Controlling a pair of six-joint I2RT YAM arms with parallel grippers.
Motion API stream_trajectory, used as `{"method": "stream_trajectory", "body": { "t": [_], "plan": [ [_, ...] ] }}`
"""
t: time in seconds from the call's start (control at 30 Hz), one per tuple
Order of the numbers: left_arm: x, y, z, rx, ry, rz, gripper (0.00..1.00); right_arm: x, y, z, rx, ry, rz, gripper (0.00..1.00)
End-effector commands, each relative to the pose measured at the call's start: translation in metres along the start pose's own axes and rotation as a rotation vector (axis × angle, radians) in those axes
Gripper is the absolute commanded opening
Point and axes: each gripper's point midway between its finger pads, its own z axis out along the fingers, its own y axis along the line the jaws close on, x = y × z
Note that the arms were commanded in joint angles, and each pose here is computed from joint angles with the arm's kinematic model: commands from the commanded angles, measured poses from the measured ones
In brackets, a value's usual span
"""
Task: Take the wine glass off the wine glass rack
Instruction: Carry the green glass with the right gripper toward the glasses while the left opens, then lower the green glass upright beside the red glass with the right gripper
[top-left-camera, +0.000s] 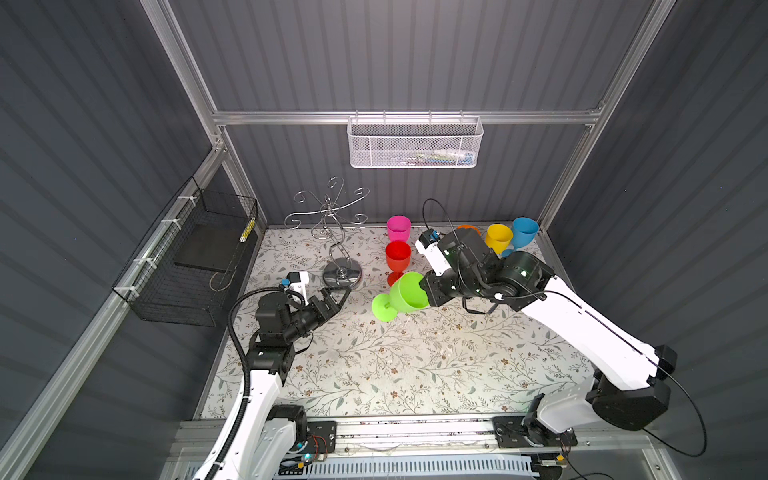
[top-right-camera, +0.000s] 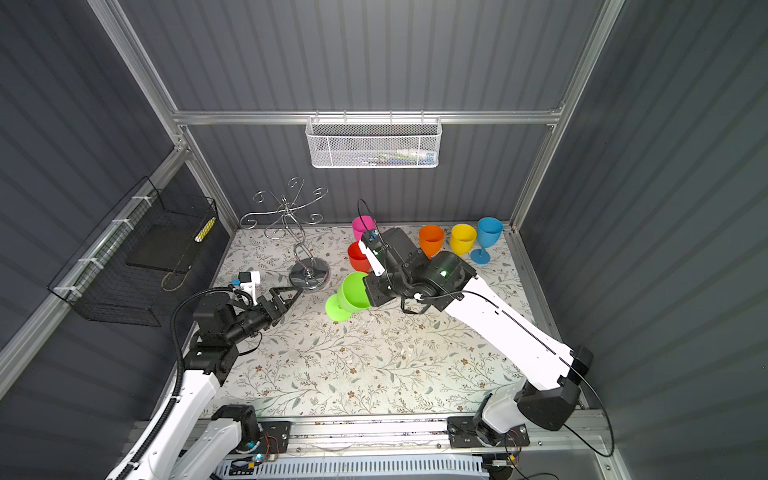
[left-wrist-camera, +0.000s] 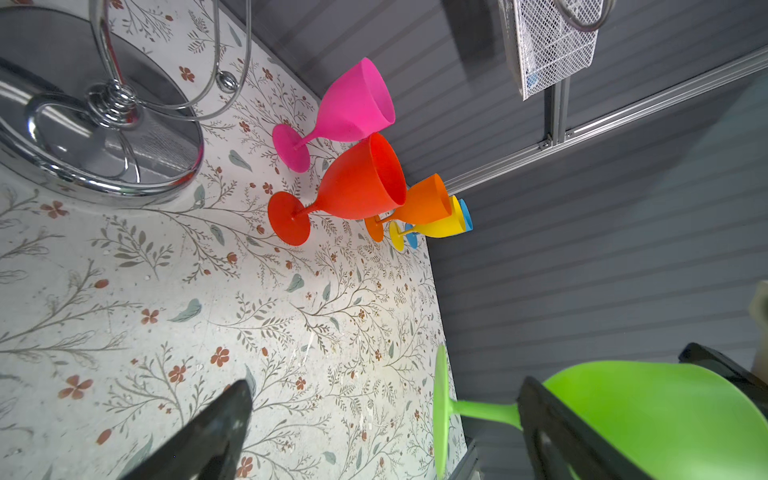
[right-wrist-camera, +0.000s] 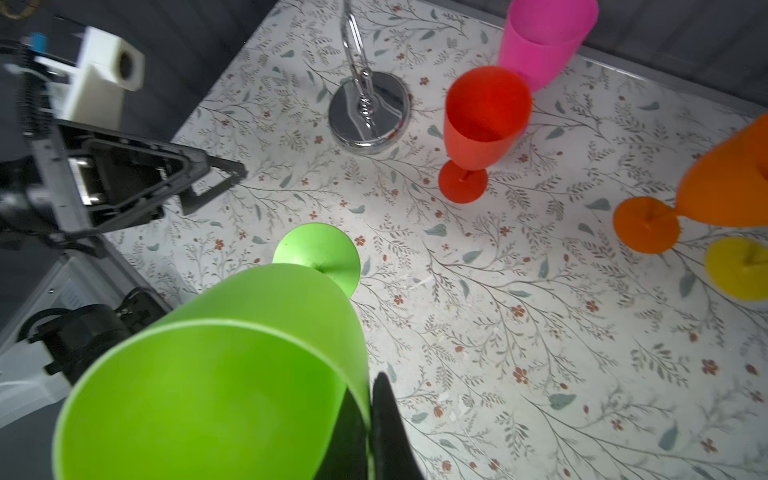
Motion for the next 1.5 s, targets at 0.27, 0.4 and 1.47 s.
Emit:
{"method": "stream_trajectory", "body": {
  "t": [0.27, 0.4, 1.47],
  "plan": [
    [0.002, -0.016, -0.02, -0.031, -0.002, 0.101, 1.0, 0.001, -0.113, 0.085, 0.275, 0.184, 0.101, 0.0],
    [0.004, -0.017, -0.023, -0.031, -0.003, 0.1, 1.0, -0.011, -0.145, 0.112, 0.32, 0.22, 0.127, 0.0],
    [0.006, -0.025, -0.022, 0.04, -0.01, 0.061, 1.0, -0.054, -0.249, 0.187, 0.38, 0.215, 0.194, 0.03]
  ]
}}
